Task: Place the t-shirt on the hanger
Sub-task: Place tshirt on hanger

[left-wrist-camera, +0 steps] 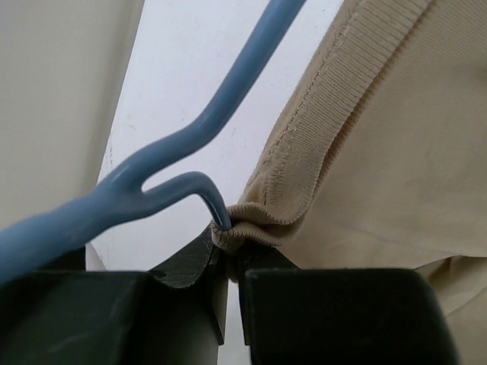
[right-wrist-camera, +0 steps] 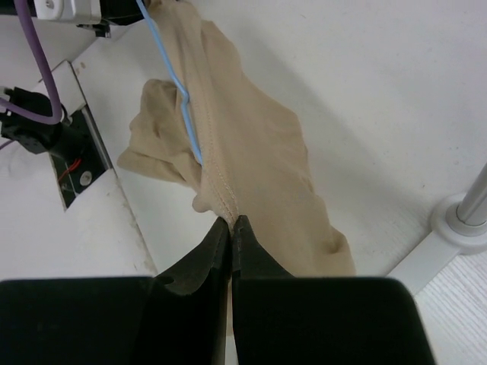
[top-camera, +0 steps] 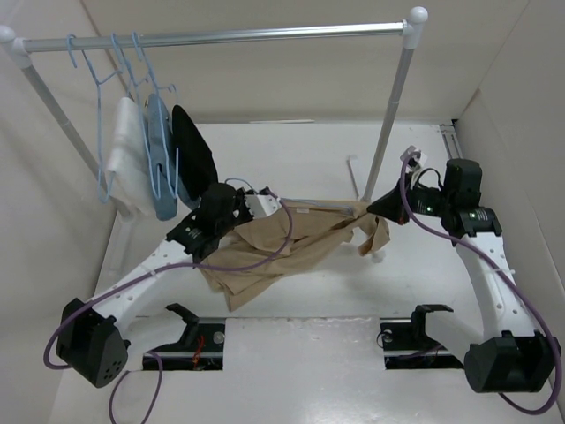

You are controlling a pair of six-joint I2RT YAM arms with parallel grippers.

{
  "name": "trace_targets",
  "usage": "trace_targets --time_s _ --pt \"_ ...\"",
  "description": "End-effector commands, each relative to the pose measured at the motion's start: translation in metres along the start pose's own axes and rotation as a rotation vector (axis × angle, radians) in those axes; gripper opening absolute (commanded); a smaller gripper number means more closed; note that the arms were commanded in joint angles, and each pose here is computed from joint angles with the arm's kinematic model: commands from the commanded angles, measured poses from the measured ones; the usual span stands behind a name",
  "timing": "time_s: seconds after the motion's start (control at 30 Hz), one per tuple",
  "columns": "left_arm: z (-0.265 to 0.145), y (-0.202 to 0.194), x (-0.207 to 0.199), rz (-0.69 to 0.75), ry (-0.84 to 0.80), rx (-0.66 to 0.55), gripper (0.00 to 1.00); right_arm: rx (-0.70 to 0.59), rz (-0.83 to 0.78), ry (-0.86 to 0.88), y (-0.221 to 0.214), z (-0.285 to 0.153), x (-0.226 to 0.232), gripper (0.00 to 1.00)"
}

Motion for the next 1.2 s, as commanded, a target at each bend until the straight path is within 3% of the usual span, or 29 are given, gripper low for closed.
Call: trace_targets --time_s 0.0,0.2,0.47,0.67,0.9,1.07,1.17 --pt "-0.009 -0.013 0.024 0.033 0.149 0.075 0.0 -0.061 -0.085 0.041 0.031 -0.007 0.011 0.0" --pt "-0.001 -0.027 0.026 0.033 0.199 0.151 0.0 -0.067 -0.088 0.097 0.035 -0.008 0.02 0.0" --pt "0.002 0.003 0.011 0.1 0.152 0.077 0.0 -0.083 -0.079 0.155 0.036 -0.005 0.029 0.0" --pt "0.015 0.003 0.024 -0.045 0.167 0.146 0.0 -0.102 -0.141 0.178 0.052 -0.009 0.047 0.0" --pt "0.012 0.016 0.03 -0.138 0.139 0.097 0.0 -0.089 -0.115 0.204 0.048 -0.01 0.051 0.0" --pt "0.001 0.035 0.041 -0.216 0.126 0.004 0.0 -0.012 -0.077 0.109 0.032 -0.007 0.033 0.0" --pt "0.002 0.022 0.046 -0.179 0.178 0.05 0.0 0.001 -0.071 0.102 0.029 -0.009 0.03 0.0"
Point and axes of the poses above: each gripper's point midway between its finger pads, its own z axis out along the fingers, its own x axis along the line the jaws close on, y = z × x, the point moved 3 cm from there along -z, back along the fingers
